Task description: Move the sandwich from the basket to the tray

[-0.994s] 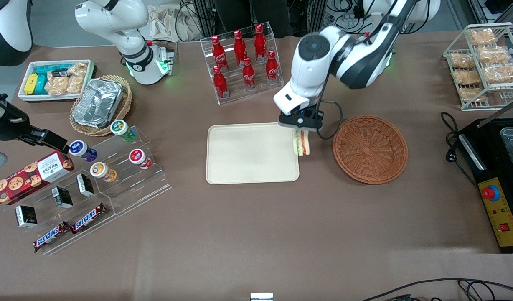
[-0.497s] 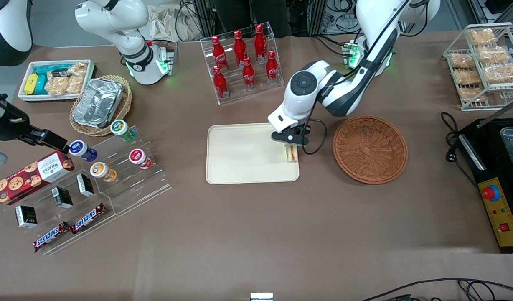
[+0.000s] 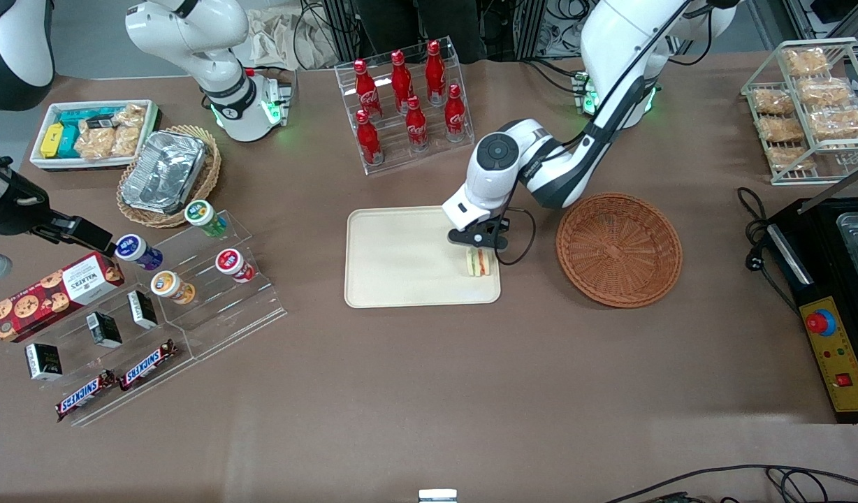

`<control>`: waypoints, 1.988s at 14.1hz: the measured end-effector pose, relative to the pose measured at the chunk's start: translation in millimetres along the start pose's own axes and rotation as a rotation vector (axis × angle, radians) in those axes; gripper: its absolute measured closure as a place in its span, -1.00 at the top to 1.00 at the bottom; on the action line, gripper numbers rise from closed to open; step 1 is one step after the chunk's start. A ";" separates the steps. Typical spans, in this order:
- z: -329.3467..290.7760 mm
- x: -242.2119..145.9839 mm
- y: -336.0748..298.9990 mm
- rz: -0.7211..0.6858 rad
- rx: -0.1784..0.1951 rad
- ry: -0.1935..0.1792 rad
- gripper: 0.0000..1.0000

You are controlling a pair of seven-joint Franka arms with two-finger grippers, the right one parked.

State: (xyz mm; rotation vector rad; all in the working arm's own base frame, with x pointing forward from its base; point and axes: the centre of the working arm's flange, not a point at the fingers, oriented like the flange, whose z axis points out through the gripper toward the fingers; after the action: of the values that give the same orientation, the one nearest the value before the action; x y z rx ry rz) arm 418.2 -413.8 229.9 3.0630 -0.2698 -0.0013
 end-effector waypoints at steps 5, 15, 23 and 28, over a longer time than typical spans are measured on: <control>7.0 3.4 -7.0 0.021 0.021 0.011 -0.50; -33.0 18.8 -8.2 -0.061 0.068 0.040 0.99; -206.0 77.0 -81.5 -0.165 0.140 0.207 0.98; -246.1 93.3 -153.4 -0.223 0.173 0.243 0.99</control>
State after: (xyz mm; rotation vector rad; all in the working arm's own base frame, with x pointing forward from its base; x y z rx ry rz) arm 538.4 -263.1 465.7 3.2001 0.0904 0.3994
